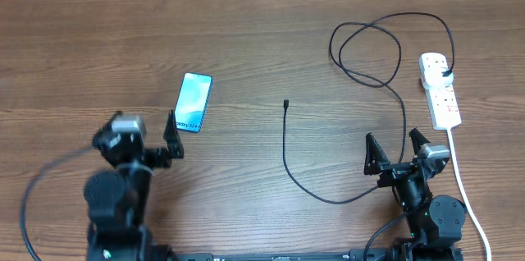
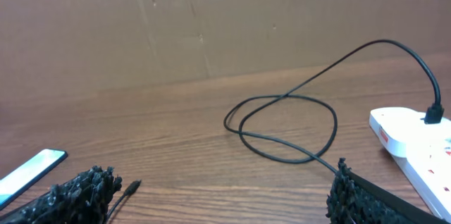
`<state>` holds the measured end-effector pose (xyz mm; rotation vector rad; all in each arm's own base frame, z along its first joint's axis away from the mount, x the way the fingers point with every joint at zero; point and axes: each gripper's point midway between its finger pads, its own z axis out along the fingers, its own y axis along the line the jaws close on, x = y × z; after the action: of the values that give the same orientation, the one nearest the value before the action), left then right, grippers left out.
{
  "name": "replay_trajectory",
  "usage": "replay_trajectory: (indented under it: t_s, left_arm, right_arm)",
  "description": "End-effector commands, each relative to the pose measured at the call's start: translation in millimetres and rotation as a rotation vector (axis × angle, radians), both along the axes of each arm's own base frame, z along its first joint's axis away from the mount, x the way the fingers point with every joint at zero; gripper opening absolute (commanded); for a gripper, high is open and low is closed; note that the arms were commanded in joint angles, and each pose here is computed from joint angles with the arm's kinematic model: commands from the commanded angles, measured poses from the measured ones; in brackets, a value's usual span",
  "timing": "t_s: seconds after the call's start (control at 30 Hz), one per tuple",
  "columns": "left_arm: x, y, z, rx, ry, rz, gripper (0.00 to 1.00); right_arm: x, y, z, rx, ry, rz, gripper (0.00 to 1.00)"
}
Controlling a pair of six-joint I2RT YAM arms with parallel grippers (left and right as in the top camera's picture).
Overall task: Plug charger to phone and switch on socket
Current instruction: 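Move the left gripper forward over the blue Galaxy phone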
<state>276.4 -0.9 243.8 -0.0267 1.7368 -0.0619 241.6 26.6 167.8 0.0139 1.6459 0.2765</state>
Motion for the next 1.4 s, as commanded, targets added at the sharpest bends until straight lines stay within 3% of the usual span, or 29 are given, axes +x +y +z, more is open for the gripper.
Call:
replay_trajectory:
  t_s: [0.0,0.4,0.57,0.97,1.37]
  left_arm:
    - [24.6,-7.2,27.3,0.008,0.064,-0.054,1.00]
    - [113.1,-21.7,24.0,-0.024,0.613,-0.108,1.00]
    - [135.1,-45.2,3.6,-0.011,0.738,-0.161,1.00]
    - [146.4,-80.8,-63.5,-0.115,0.927,-0.221,1.00]
    - [149.7,-88.6,-120.6,-0.087,1.067,-0.184,0.96]
  right_arm:
    - [-0.2,-0.8,3.8,-0.003,-0.016,-0.006,1.00]
    - [-0.2,-0.8,3.8,-0.003,-0.016,-0.006,1.00]
    - [-0.2,-0.7,3.8,-0.003,-0.016,-0.006,1.00]
    - [-0.2,-0.8,3.8,-0.003,-0.016,-0.006,1.00]
    - [-0.2,-0.8,3.8,-0.003,-0.016,-0.006,1.00]
